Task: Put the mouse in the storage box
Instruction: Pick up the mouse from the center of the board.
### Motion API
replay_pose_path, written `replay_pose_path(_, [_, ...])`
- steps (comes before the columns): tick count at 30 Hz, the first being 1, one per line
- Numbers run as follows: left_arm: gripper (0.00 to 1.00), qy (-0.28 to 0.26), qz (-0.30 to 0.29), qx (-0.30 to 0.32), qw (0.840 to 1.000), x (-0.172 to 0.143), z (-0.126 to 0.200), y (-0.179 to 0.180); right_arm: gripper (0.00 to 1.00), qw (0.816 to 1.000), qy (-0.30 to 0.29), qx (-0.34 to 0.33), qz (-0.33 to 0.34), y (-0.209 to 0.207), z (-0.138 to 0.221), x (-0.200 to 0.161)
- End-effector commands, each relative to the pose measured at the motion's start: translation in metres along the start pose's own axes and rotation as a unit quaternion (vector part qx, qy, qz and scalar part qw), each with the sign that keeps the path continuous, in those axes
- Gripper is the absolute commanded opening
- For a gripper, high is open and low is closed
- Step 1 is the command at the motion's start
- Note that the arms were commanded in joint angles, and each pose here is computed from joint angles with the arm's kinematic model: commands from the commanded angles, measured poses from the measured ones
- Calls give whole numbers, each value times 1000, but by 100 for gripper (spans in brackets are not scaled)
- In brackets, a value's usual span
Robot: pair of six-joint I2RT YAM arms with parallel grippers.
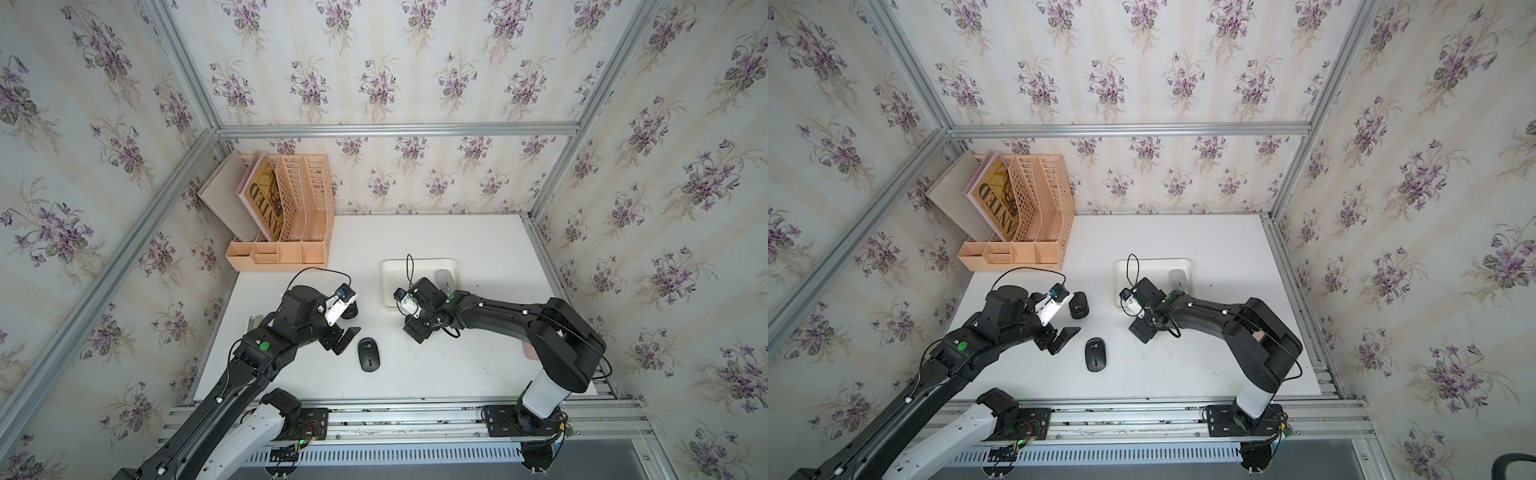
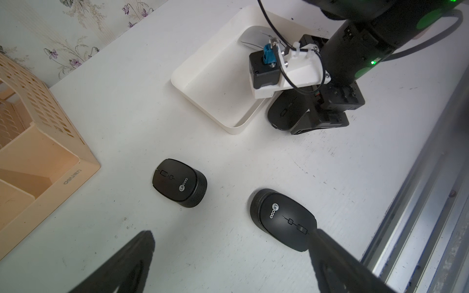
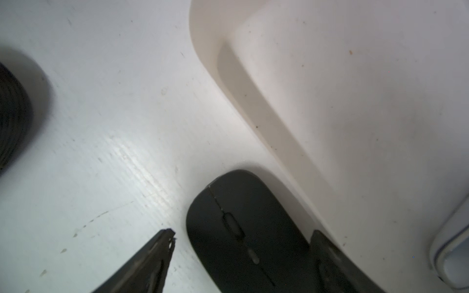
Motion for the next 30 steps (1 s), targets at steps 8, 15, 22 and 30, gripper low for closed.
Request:
replay_pose_path(8, [99,-16,-1,-4,1000,7,1,-1,82,998,23,53,-24,14,-2,-4])
replay_pose_path(15, [99,-16,-2,-4,1000,7,1,-1,72,993,5,108,-46,28,8,2])
replay_pose_path(22, [99,-15,-1,-5,1000,7,1,-1,80,993,32,106,-48,29,2,-5])
replay_pose_path(30, [99,-16,-2,-3,1000,7,2,-1,67,992,45,105,-45,29,3,-8])
Point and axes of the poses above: each gripper's point midway between its finger pads, its own z axis back along the fingers, its own y axis along the line the jaws close on, x = y × z, the point moved 4 cm from there along z, back along the fingers, and after that the axes turned 7 degrees about z, right-handed, at the moved point
